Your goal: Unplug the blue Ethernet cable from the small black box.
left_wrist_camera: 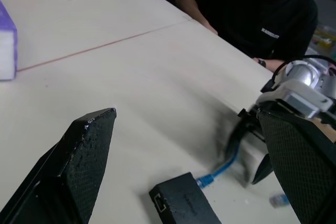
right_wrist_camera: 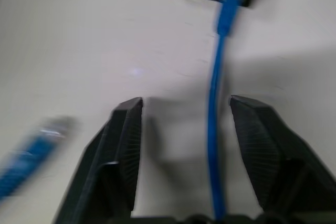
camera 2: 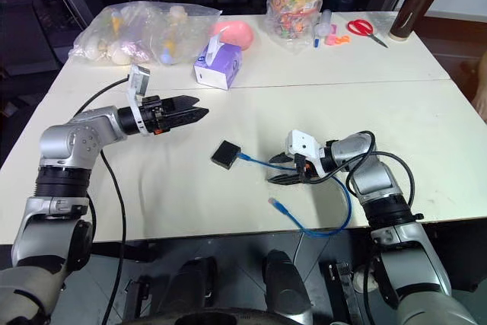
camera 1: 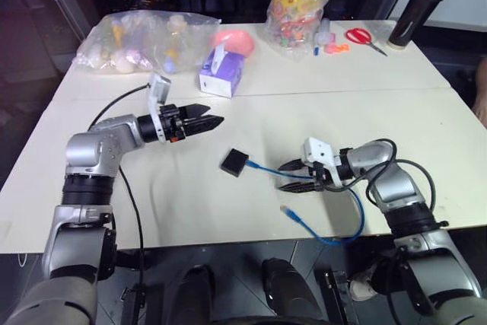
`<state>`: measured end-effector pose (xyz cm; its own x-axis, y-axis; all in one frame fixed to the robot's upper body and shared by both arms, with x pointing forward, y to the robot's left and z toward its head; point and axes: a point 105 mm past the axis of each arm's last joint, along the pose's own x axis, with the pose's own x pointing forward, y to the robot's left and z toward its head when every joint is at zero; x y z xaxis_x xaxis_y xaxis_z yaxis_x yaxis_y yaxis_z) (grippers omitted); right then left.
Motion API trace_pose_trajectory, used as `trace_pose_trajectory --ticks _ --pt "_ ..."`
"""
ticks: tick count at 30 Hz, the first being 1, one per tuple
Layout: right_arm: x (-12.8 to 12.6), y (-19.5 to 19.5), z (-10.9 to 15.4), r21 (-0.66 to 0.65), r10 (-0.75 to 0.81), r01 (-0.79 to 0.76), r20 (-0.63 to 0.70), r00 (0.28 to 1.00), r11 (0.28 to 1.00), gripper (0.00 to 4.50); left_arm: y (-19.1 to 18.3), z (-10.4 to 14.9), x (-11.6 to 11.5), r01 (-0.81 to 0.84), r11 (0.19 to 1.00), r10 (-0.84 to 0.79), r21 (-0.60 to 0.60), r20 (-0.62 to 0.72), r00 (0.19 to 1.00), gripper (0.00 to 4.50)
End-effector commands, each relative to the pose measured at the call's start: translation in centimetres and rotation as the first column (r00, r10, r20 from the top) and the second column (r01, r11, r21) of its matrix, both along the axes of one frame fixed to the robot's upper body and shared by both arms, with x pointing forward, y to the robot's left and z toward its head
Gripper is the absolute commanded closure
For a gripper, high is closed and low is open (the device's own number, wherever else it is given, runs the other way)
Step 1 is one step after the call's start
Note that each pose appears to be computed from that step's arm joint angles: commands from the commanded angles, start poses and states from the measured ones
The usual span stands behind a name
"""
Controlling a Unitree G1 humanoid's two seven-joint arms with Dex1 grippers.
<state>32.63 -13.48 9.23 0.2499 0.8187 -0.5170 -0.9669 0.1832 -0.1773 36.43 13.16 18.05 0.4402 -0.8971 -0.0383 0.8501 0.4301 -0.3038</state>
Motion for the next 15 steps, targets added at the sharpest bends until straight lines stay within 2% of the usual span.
trace_pose_trajectory --ticks 1,7,15 --pt "0.9 1.3 3.4 0.057 -0.008 0.001 0.113 0.994 0.998 2.10 -0.4 1.7 0.3 0.016 1.000 -0.016 -0.001 0.069 0.997 0.00" --pt "2.4 3.8 3.1 0.090 -0.051 0.040 0.122 0.991 0.995 2.10 -1.0 1.4 0.6 0.019 1.000 -0.019 -0.005 0.069 0.997 0.00" --pt "2.5 5.4 1.5 0.107 -0.063 0.054 0.080 0.995 0.993 2.10 -0.8 0.9 0.6 0.005 1.000 -0.005 -0.012 0.063 0.998 0.00"
